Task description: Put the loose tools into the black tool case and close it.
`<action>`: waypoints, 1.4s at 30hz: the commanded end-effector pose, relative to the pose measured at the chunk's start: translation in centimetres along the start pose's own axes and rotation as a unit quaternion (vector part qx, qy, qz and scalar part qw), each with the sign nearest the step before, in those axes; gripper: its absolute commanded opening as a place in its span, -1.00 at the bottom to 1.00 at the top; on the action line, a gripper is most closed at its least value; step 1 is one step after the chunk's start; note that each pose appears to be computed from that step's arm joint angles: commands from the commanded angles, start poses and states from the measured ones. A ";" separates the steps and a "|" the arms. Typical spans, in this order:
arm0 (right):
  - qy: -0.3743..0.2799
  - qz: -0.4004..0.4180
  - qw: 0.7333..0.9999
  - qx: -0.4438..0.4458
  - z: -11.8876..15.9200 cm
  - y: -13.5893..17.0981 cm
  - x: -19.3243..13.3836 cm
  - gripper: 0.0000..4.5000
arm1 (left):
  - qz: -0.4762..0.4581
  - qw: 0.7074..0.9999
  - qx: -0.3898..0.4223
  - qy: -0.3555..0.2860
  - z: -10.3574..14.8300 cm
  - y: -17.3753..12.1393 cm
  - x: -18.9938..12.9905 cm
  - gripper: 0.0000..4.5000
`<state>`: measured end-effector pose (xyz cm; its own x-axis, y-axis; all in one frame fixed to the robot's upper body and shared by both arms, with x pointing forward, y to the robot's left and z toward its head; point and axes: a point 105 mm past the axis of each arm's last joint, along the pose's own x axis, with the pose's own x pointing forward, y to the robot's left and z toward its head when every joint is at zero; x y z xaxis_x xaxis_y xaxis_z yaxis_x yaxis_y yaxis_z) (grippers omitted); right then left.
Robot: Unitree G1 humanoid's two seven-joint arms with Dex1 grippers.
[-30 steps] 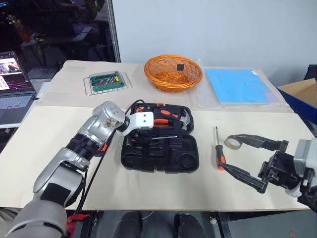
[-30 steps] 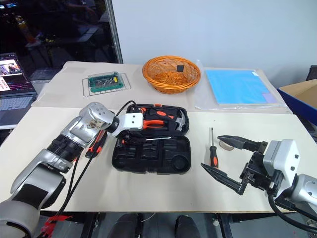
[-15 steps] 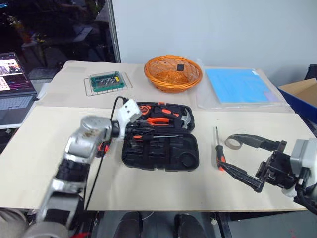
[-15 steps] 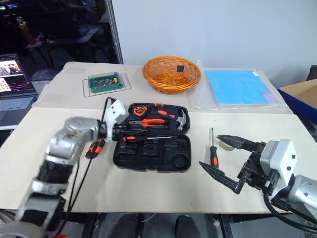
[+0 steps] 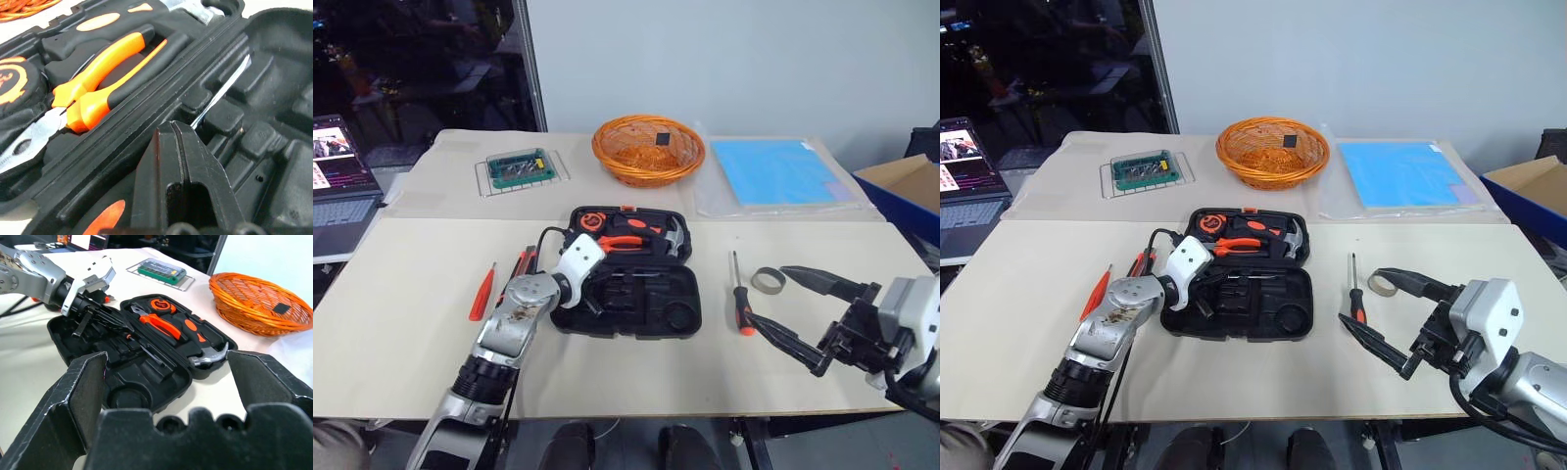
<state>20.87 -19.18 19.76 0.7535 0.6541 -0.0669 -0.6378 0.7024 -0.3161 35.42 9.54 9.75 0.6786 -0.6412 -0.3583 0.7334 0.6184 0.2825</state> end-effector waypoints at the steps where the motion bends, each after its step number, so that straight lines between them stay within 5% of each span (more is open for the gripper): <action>1: 0.040 -0.064 0.997 -0.005 -1.1 -1.6 0.1 1.00 | -0.017 0.998 -0.023 -0.049 0.3 0.1 -0.8 -1.00; 3: 0.067 -0.098 0.993 0.023 -2.0 -2.3 0.1 1.00 | -0.032 0.989 -0.051 -0.132 3.2 0.5 -2.4 -1.00; 6: 0.146 -0.161 0.976 0.018 -3.4 -3.2 -0.2 1.00 | -0.113 0.975 -0.073 -0.175 5.6 -0.1 -5.5 -1.00; 11: 0.188 -0.118 0.964 0.149 -5.3 -1.6 1.8 1.00 | -0.269 0.947 -0.047 -0.170 8.1 -3.4 -9.9 -0.20; 19: 0.271 -0.161 0.921 0.229 -8.9 -2.3 2.3 1.00 | -0.320 0.938 -0.009 -0.130 9.3 -5.2 -11.0 0.99; 22: 0.285 -0.179 0.908 0.250 -10.0 -2.8 3.3 1.00 | -0.315 0.939 -0.012 -0.139 10.0 -5.5 -10.5 0.99; 33: 0.318 -0.187 0.902 0.223 -10.8 -3.7 4.1 -0.61 | -0.281 0.949 -0.025 -0.138 9.6 -5.4 -9.7 1.00; 35: 0.319 -0.188 0.904 0.214 -10.7 -3.9 4.0 -0.63 | -0.282 0.949 -0.030 -0.138 9.6 -5.5 -9.8 1.00; 42: 0.161 -0.063 0.979 0.112 -1.8 -4.1 5.5 -0.63 | -0.230 0.951 -0.067 -0.197 8.5 -4.1 -11.4 1.00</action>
<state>28.26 -20.95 15.98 0.8266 0.3392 -0.4491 -0.4175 0.9046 -0.0854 25.79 9.59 19.07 0.2902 -0.9527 -0.0908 0.9569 0.2903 0.0123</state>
